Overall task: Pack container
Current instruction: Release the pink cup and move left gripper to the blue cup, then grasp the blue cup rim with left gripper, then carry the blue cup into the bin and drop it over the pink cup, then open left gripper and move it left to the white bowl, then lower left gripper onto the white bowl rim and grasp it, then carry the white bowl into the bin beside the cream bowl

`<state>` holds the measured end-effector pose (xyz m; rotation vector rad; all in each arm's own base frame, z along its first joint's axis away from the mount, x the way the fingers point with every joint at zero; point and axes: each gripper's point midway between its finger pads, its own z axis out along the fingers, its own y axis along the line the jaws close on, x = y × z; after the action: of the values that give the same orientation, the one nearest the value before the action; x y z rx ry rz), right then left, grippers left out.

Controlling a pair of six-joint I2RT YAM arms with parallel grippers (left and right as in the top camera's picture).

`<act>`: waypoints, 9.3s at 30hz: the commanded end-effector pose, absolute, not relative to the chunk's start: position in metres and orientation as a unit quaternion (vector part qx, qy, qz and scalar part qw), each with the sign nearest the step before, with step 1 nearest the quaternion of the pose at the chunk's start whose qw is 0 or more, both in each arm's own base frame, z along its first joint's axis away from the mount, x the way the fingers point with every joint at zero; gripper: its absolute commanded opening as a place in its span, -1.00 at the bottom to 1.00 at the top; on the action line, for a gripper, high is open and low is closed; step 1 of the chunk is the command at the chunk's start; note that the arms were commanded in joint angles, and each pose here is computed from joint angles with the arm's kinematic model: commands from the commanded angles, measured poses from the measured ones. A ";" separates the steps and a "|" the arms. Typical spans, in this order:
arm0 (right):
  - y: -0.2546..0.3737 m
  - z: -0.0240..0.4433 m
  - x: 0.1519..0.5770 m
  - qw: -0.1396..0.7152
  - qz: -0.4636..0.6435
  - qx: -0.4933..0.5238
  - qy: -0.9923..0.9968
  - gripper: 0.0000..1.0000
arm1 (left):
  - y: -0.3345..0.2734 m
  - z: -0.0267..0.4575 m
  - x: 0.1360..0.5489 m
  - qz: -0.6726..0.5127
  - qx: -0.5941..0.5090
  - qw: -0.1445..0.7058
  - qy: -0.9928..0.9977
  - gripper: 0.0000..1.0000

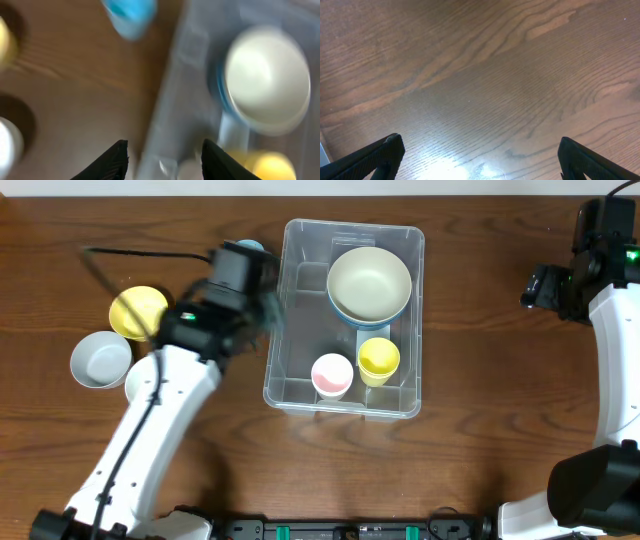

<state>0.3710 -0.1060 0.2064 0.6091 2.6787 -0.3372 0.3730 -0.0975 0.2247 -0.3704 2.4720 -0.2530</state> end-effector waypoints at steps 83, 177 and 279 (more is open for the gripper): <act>-0.108 0.217 0.371 0.201 -0.118 0.227 0.946 0.99 | -0.007 0.122 0.514 -0.116 -0.273 0.344 0.891 -0.88; -0.108 0.217 0.371 0.201 -0.118 0.227 0.946 0.98 | 0.025 0.164 0.303 0.097 -0.181 0.178 0.962 0.84; -0.108 0.217 0.371 0.201 -0.118 0.227 0.946 0.98 | -0.040 0.214 0.339 -0.181 -0.140 0.321 0.919 -0.88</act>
<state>0.3709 -0.1060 0.2064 0.6092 2.6790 -0.3378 0.3350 -0.0122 0.1711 -0.5013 2.5149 -0.3679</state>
